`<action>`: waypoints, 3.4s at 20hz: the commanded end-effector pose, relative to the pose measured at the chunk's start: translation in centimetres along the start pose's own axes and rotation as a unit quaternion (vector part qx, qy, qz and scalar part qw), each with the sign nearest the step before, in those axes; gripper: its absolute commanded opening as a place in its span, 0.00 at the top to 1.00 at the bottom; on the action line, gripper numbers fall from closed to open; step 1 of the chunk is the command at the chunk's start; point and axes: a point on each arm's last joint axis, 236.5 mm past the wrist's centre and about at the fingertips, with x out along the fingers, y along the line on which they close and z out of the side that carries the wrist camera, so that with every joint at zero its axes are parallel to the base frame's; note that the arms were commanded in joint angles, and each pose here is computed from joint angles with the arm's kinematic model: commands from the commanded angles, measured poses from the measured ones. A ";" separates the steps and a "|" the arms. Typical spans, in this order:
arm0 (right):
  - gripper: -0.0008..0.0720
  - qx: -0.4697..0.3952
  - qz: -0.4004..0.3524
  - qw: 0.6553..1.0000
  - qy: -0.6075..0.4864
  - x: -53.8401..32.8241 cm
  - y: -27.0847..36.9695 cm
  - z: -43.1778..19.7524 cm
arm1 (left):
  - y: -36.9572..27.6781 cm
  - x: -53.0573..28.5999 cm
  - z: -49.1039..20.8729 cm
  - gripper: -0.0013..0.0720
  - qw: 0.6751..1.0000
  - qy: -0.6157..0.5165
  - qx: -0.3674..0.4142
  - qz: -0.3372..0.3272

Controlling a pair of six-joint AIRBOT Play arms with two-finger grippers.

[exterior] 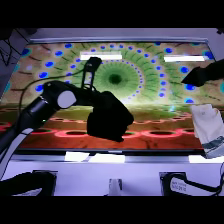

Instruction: Fold the shirts.

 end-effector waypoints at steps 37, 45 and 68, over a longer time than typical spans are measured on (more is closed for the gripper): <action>0.09 0.050 0.228 0.968 0.092 24.4 14.8 -10.6 | 12.6 4.4 -17.8 0.94 0.919 0.109 -0.380 -0.016; 0.96 -0.063 0.173 0.983 0.026 24.4 16.0 -4.8 | 13.0 -4.8 -7.6 0.94 0.949 -0.084 -0.304 -0.019; 0.95 -0.126 -0.021 0.990 -0.056 7.5 10.0 -3.1 | 17.8 -21.9 -5.3 0.93 0.914 -0.280 -0.281 0.079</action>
